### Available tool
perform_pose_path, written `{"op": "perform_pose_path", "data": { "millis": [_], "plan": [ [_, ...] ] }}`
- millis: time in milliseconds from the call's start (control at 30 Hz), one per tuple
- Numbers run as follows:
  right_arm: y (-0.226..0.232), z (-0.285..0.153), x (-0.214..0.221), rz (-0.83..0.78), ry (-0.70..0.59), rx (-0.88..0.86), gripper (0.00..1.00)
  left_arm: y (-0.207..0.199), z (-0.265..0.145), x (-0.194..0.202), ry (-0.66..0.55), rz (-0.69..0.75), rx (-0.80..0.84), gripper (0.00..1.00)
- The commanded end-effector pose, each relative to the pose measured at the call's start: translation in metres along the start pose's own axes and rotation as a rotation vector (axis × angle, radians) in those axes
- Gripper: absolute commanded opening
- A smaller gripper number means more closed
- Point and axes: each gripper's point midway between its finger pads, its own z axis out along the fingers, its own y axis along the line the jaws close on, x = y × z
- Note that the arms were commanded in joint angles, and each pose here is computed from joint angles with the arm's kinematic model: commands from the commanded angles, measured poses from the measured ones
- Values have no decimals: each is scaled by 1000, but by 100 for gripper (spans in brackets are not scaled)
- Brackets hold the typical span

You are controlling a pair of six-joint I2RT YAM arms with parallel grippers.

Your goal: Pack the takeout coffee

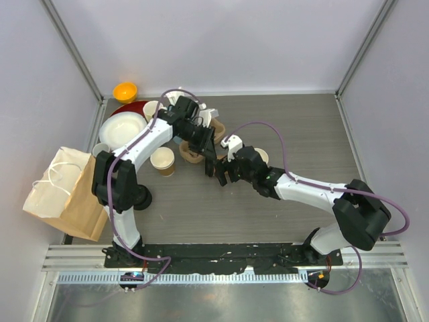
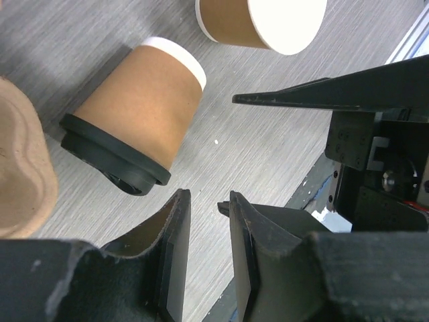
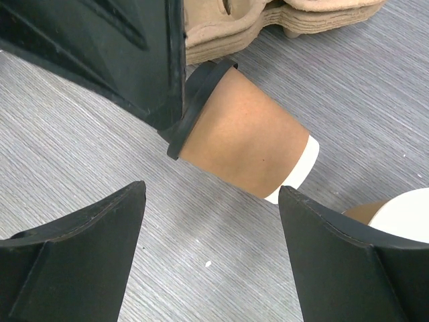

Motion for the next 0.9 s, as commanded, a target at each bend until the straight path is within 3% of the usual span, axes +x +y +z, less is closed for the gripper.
{"op": "perform_pose_path", "data": {
  "millis": [0,67,167,400,567,700,867],
  "plan": [
    [8,-5,-40,12,-86,-35,85,-3,-23,-20,-60,28,-10,34],
    [12,-5,-41,-82,-79,-73,88,2,-41,-29,-109,21,-24,38],
    [26,-5,-35,-376,-17,-224,93,15,-63,-39,-165,7,-58,40],
    [18,-14,-33,-737,29,-474,96,31,-81,-32,-190,-36,-80,41],
    [-7,0,-36,-834,24,-476,97,35,-81,-30,-187,-47,-83,41],
    [-16,28,-12,-844,145,-510,97,36,-78,-26,-177,-66,-73,41],
    [-18,42,0,-858,182,-536,96,44,-67,-12,-158,-104,-79,41]
  ]
}}
